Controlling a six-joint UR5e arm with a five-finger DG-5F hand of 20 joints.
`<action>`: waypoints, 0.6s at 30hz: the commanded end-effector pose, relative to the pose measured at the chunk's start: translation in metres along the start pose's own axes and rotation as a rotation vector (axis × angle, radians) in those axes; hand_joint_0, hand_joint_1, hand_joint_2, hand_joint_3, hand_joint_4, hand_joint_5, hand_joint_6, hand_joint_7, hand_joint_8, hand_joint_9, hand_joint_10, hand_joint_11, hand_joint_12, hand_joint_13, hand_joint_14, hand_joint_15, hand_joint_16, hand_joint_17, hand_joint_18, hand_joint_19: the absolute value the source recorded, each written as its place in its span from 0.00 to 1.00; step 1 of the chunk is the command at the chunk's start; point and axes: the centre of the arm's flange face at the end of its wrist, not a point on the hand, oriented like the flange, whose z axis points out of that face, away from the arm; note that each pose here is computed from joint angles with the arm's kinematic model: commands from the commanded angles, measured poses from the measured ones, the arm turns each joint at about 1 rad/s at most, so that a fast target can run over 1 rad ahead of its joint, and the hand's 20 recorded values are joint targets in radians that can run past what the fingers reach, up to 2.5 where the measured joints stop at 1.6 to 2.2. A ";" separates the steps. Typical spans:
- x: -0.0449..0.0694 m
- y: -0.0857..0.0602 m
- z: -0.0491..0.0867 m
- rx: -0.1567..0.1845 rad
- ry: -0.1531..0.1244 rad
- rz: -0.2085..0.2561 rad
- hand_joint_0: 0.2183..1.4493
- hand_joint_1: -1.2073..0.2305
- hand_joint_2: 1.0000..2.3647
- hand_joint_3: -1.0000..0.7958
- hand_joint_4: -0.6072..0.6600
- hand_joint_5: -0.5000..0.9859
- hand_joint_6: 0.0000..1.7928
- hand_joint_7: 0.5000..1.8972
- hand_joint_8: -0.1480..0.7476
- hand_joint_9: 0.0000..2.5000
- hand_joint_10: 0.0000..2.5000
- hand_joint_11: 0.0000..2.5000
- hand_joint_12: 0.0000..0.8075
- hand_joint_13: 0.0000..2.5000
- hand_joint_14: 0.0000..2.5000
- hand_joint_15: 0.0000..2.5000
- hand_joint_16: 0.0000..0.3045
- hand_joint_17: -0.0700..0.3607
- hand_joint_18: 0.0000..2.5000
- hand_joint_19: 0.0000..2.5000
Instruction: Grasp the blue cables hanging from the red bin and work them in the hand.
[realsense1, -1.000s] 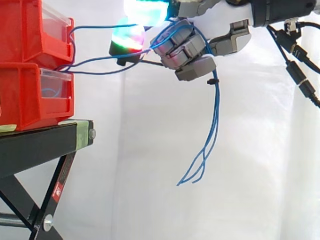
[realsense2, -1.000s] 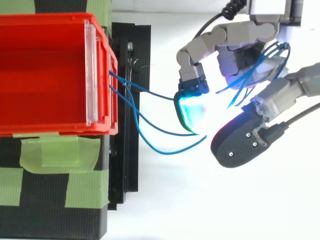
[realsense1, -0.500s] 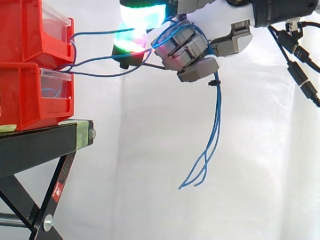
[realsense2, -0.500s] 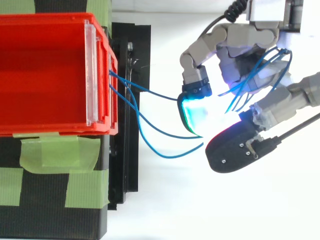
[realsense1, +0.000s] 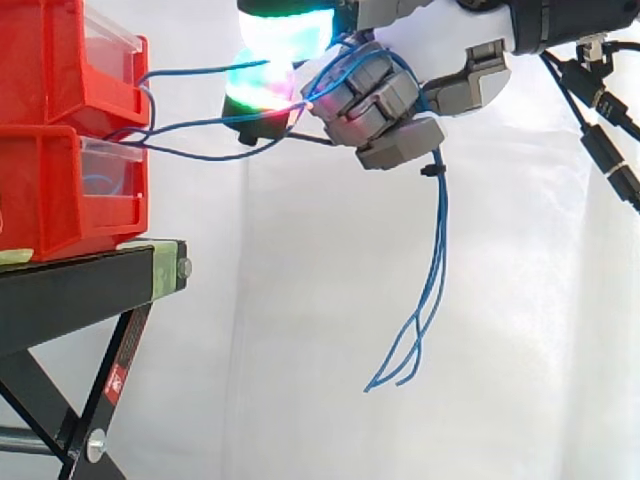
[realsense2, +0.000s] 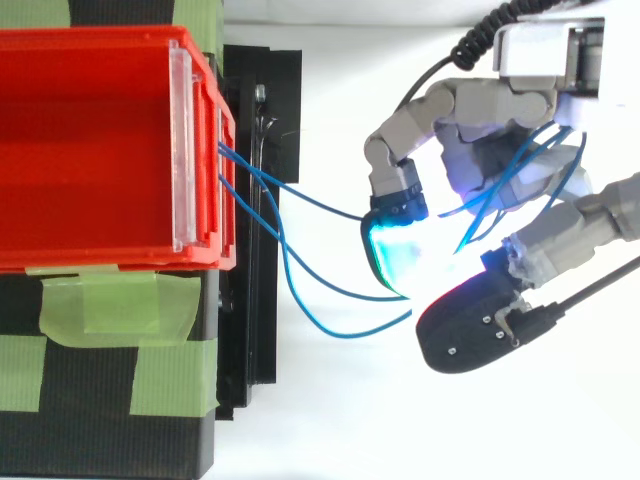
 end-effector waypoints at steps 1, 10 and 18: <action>0.003 0.002 0.000 -0.001 0.003 0.002 0.55 0.42 0.02 0.42 0.64 0.37 0.67 0.57 0.58 0.17 1.00 1.00 0.55 0.24 1.00 0.85 0.16 0.41 0.48 0.63; 0.014 0.003 0.004 0.001 0.012 0.002 0.56 0.42 0.02 0.42 0.64 0.37 0.68 0.56 0.59 0.17 1.00 1.00 0.55 0.24 1.00 0.85 0.16 0.41 0.48 0.63; 0.021 0.005 0.003 0.007 0.027 -0.005 0.56 0.42 0.02 0.42 0.64 0.37 0.68 0.56 0.58 0.17 1.00 1.00 0.55 0.24 1.00 0.86 0.16 0.41 0.48 0.64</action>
